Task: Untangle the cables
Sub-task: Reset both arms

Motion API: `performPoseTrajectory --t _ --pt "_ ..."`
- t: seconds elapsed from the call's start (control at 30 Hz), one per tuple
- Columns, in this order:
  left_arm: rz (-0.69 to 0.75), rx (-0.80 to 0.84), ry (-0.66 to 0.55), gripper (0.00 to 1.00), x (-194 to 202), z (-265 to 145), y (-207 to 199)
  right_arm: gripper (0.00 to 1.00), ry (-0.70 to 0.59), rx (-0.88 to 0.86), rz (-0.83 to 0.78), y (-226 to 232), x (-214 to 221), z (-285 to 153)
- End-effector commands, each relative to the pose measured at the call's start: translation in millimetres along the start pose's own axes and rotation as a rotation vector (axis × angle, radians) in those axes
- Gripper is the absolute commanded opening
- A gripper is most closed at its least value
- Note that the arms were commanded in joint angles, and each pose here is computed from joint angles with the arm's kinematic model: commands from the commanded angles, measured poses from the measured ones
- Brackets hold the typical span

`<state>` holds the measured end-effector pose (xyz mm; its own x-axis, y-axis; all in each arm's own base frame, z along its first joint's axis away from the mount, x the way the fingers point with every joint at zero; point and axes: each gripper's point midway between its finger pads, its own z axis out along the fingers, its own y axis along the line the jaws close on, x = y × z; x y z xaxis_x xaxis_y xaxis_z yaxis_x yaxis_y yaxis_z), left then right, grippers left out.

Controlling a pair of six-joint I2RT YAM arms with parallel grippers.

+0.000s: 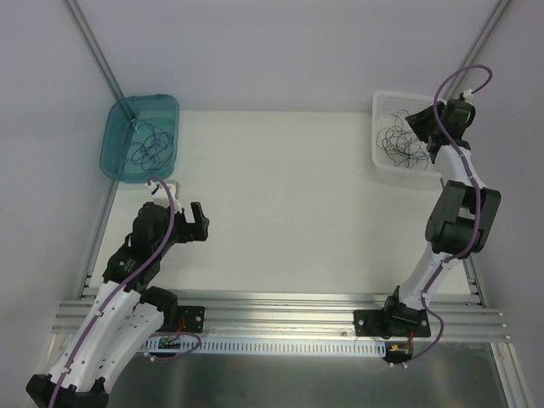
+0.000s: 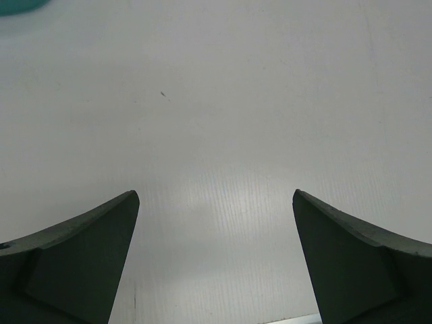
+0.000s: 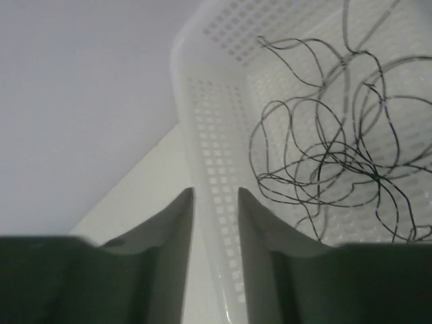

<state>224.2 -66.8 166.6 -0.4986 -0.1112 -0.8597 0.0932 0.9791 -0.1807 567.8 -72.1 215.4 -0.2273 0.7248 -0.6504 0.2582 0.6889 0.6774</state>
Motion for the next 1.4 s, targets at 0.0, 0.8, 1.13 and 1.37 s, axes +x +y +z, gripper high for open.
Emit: performPoseTrajectory --t 0.0,0.8,1.13,1.37 --pt "-0.001 0.013 -0.036 0.99 -8 -1 -1 0.37 0.100 0.095 0.031 -30 21 2" --pt "-0.087 0.061 -0.437 0.99 -78 -146 7 0.97 -0.131 0.237 -0.426 25 11 -420" --pt "-0.170 -0.066 -0.616 0.99 -44 -227 58 0.97 -0.296 -0.044 -0.487 -10 81 -508" --pt "-0.204 -0.106 -0.604 0.99 -30 -246 70 0.97 -0.405 -0.080 -0.534 -43 103 -539"
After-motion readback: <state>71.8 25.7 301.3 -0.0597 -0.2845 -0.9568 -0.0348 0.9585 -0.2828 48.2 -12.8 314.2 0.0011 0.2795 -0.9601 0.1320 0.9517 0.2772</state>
